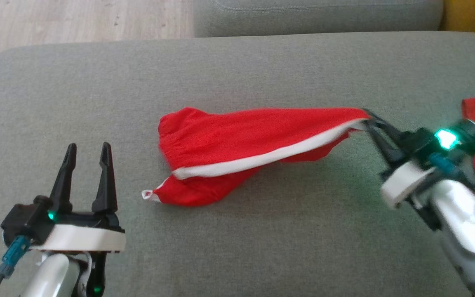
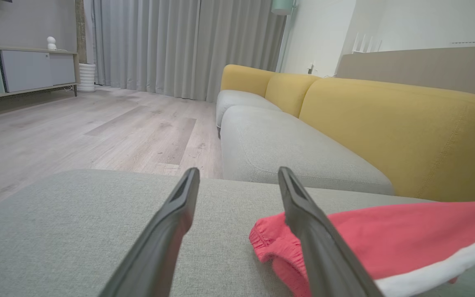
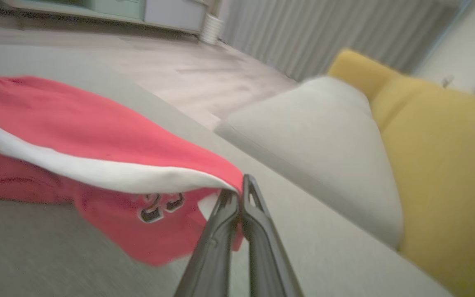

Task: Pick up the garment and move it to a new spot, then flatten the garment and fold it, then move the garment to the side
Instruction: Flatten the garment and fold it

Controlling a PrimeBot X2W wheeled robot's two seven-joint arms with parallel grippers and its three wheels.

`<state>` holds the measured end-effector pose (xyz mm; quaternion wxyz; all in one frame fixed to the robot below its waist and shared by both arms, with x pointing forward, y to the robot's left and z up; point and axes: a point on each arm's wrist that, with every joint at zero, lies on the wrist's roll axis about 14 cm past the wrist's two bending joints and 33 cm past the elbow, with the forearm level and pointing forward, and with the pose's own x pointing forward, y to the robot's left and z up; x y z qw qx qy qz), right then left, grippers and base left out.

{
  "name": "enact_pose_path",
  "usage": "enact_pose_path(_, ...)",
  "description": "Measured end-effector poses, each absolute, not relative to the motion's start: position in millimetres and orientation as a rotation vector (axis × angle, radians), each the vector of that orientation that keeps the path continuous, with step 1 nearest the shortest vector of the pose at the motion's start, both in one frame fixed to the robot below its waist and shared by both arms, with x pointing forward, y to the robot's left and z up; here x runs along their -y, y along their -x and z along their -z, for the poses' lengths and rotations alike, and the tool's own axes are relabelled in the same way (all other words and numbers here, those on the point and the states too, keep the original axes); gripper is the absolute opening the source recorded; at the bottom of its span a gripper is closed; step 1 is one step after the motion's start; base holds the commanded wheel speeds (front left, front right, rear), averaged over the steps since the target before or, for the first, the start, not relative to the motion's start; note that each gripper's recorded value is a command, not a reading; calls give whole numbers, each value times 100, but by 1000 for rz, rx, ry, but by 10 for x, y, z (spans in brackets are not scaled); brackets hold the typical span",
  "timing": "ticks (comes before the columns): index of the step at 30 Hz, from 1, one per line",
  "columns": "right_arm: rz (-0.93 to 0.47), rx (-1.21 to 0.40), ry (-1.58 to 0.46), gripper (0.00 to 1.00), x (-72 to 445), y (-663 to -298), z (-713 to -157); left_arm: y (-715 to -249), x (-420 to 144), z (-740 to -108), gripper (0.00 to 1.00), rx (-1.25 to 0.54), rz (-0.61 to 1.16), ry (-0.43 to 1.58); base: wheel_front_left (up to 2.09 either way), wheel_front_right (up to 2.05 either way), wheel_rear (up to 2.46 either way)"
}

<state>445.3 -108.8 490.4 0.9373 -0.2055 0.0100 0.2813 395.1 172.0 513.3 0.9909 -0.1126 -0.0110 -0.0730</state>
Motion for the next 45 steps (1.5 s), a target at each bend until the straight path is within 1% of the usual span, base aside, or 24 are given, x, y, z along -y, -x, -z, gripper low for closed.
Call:
enact_pose_path(1, -520, -86, 406, 0, 1252, -4471, -4790, -3959, -1712, -5130, 100, 21, 149, 226, 0, 0, 0)
enact_pose_path(2, -470, -146, 397, 36, 1407, -4479, -4683, -3966, -1708, -5125, 100, 20, 150, 228, 0, 0, 0)
enact_pose_path(3, -439, -175, 391, 85, 1505, -4479, -4629, -3973, -1709, -5119, 100, 17, 150, 231, 0, 0, 0)
enact_pose_path(4, -402, -210, 375, 100, 1591, -4479, -4572, -3979, -1702, -5119, 100, 17, 152, 233, 0, 0, 0)
enact_pose_path(5, -375, -245, 361, 100, 1645, -4474, -4516, -3983, -1693, -5117, 100, 16, 155, 233, 0, 0, 0)
enact_pose_path(7, -346, -261, 336, 100, 1653, -4483, -4501, -3989, -1686, -5121, 100, 17, 157, 232, 0, 0, 0)
enact_pose_path(13, -279, -205, 192, 100, 1567, -4444, -4660, -3966, -1688, -5154, 100, 25, 154, 230, 0, 0, 0)
enact_pose_path(21, -155, -74, 37, 100, 1646, -4090, -4890, -3843, -1694, -5113, 100, 15, 146, 234, 0, 0, 0)
enact_pose_path(27, -92, -64, -1, 100, 1752, -3844, -4882, -3775, -1646, -5085, 100, 8, 151, 241, 0, 0, 0)
enact_pose_path(32, -98, -73, -16, 100, 1695, -3713, -4904, -3706, -1606, -5070, 100, 4, 158, 233, 0, 0, 0)
enact_pose_path(45, -119, -67, -26, 100, 1612, -3723, -4951, -3678, -1603, -5013, 100, -10, 158, 216, 0, 0, 0)
